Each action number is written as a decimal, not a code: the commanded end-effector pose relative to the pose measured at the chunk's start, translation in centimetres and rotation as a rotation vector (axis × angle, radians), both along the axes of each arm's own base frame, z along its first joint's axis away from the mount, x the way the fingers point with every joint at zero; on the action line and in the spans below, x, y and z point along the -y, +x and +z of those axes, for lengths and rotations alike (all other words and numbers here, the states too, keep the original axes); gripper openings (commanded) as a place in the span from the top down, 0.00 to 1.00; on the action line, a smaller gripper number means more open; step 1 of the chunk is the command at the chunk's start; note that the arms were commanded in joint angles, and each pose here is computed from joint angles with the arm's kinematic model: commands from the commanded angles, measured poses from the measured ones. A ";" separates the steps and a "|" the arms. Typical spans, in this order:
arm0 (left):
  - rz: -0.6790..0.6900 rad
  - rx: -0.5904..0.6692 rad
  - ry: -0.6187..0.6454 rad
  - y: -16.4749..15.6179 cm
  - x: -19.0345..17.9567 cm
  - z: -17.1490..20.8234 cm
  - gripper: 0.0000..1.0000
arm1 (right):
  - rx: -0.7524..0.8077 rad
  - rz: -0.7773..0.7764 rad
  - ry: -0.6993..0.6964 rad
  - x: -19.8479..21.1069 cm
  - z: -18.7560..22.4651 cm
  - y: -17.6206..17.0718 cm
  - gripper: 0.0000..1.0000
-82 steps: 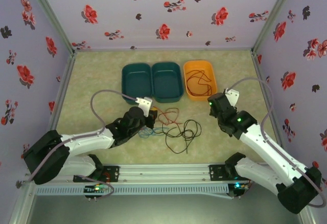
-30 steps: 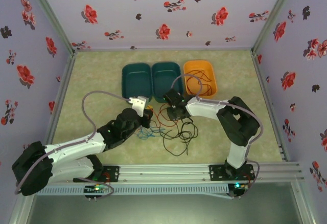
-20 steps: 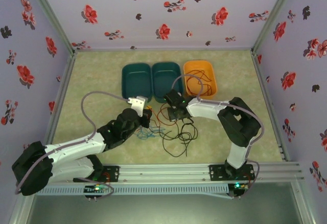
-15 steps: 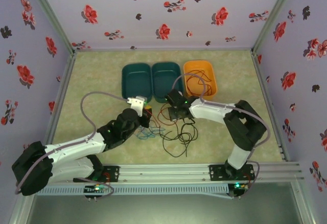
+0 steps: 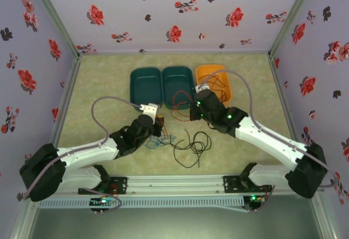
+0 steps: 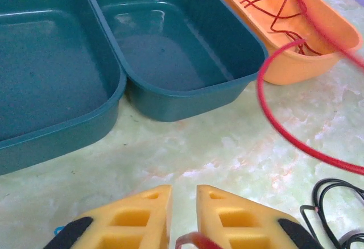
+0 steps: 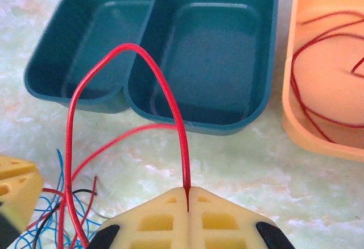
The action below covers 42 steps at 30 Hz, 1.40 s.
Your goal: Untangle the cables
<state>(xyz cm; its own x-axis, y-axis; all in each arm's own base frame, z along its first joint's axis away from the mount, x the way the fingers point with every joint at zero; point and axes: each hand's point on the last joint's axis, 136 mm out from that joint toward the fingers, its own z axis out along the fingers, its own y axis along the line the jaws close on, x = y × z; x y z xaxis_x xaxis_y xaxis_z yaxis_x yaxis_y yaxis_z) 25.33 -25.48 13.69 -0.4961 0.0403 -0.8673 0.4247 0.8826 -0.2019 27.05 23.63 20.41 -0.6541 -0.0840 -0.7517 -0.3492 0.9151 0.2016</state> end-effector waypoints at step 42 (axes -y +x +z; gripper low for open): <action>-0.180 -0.080 -0.677 1.7 7.1 4.9 0.59 | 0.328 0.017 0.301 0.2 4.9 -0.3 1.00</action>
